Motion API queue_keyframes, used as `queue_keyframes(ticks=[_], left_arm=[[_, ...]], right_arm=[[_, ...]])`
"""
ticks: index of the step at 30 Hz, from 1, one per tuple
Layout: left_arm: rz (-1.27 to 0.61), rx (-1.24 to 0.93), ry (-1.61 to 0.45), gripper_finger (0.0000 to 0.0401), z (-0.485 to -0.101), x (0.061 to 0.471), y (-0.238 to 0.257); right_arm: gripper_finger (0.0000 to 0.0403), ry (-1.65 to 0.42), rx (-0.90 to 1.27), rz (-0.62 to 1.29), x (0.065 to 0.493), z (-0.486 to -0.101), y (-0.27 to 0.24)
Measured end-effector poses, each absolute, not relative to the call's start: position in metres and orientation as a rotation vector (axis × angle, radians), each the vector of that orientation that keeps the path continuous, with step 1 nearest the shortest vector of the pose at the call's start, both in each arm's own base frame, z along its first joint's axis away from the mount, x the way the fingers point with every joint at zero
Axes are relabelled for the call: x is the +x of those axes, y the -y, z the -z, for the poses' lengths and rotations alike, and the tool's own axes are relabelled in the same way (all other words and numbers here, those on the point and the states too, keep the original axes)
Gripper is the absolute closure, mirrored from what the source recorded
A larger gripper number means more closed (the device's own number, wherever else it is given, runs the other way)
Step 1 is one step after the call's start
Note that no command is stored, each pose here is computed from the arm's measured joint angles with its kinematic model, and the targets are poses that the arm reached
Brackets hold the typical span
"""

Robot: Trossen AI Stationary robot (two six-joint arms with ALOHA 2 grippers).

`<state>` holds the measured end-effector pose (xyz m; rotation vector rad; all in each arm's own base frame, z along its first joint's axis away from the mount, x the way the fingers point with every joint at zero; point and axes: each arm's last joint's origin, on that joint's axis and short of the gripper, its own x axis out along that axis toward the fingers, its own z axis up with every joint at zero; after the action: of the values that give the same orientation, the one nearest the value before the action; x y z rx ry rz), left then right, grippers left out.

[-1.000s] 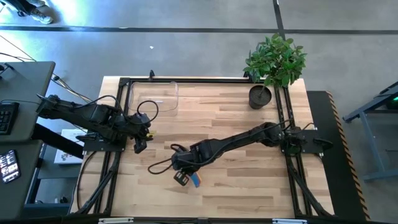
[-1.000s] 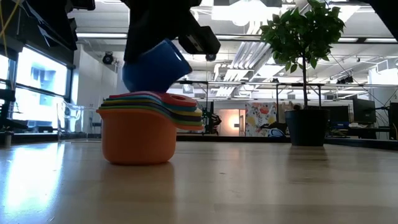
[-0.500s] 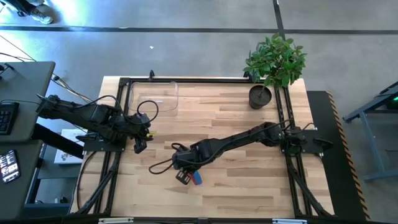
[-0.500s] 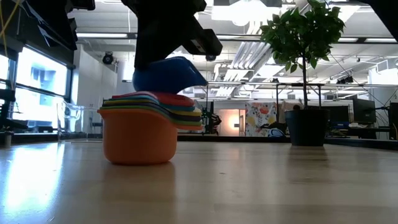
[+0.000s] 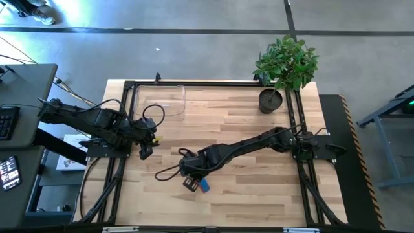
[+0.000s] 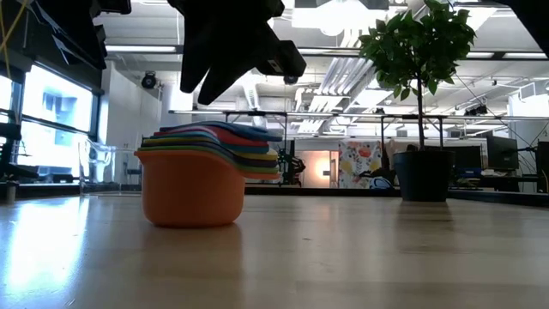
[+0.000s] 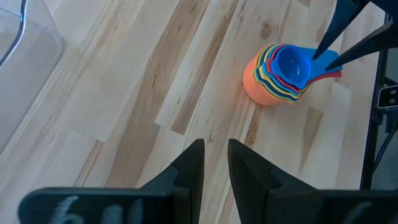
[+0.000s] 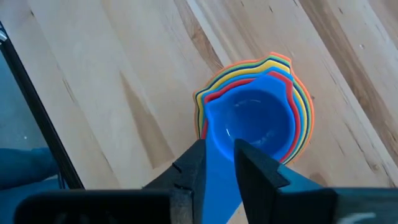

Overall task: Nest measuring cups in basket
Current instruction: Put the nested measuring cups into the transparent bin

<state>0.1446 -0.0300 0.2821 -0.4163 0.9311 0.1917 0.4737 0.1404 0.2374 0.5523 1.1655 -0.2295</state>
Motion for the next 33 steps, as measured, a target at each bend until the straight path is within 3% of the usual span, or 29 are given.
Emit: queue_keyframes(ticks=[12, 25, 33], left_arm=[[-0.189, -0.417, -0.926, 0.0339, -0.282, 0.145, 0.03], [-0.163, -0.386, -0.916, 0.0339, -0.283, 0.145, 0.031], [-0.158, -0.386, -0.911, 0.0339, -0.284, 0.146, 0.032]], right_arm=[[0.0328, -1.148, 0.541, 0.304, 0.463, -0.273, -0.131], [0.0327, -1.291, 0.431, 0.649, 0.419, -0.29, -0.122], [0.0327, -1.288, 0.349, 0.622, 0.417, -0.294, -0.113]])
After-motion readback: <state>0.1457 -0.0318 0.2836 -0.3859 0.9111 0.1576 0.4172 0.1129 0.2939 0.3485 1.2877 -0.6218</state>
